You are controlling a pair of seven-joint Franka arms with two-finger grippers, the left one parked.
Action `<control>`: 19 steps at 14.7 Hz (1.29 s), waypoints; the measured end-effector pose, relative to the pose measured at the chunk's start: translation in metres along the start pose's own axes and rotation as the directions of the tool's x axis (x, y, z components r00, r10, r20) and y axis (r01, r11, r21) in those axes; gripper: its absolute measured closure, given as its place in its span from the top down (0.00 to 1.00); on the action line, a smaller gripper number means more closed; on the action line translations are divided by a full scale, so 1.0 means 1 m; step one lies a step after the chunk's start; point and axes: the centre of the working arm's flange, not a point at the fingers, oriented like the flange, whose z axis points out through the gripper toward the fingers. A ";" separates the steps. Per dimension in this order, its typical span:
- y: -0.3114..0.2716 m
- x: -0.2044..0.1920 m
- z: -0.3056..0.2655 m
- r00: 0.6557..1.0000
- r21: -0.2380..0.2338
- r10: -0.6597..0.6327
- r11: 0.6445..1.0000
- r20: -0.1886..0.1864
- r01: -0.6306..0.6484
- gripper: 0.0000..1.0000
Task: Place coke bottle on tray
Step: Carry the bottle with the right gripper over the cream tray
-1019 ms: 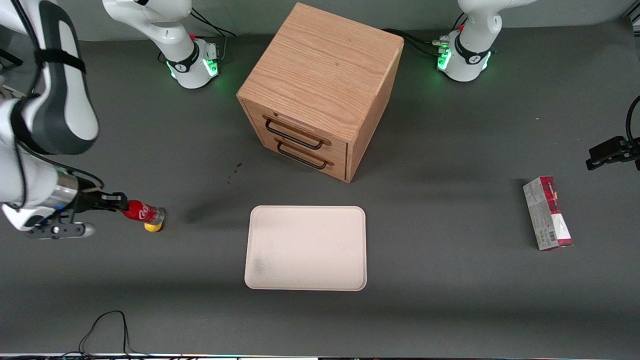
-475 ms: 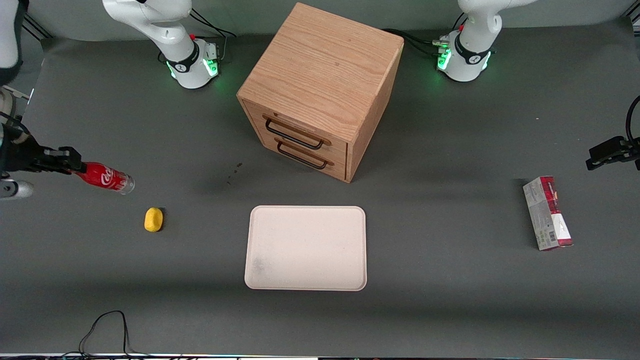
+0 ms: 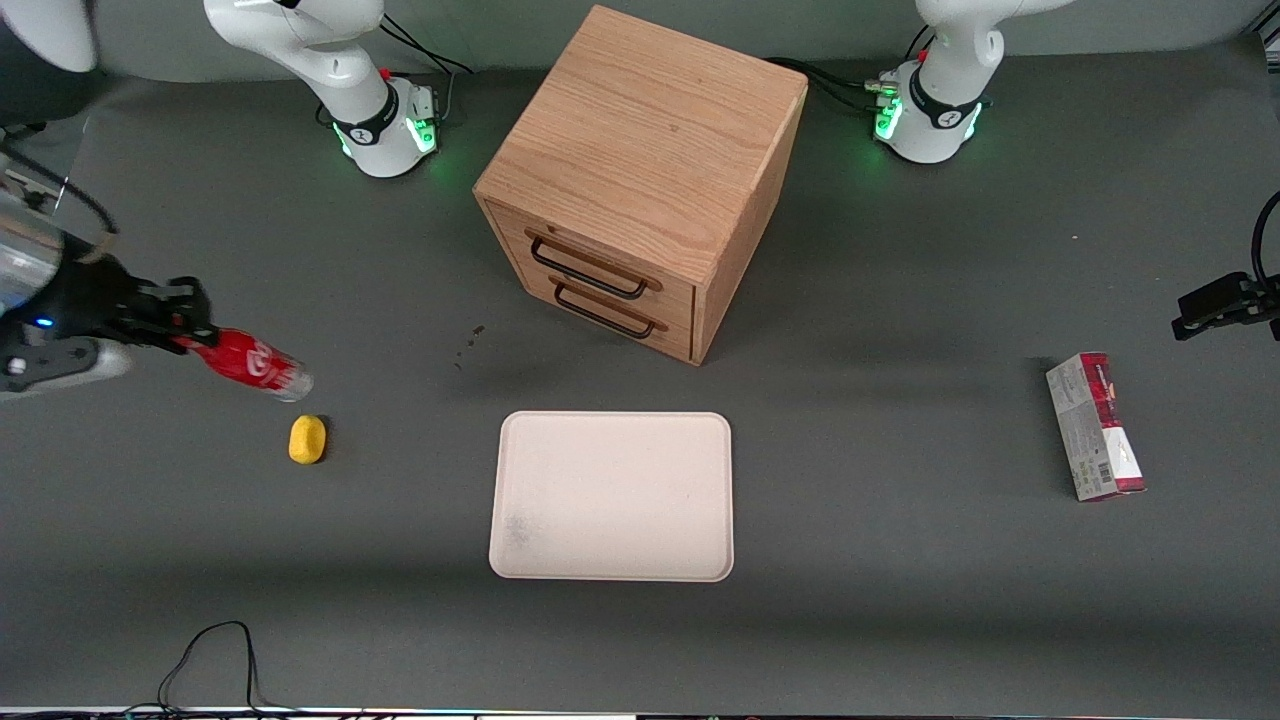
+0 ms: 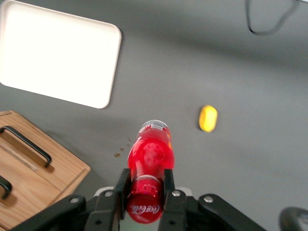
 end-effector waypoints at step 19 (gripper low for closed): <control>-0.164 0.137 0.194 0.975 -0.042 -0.211 0.977 -0.074 0.209 0.31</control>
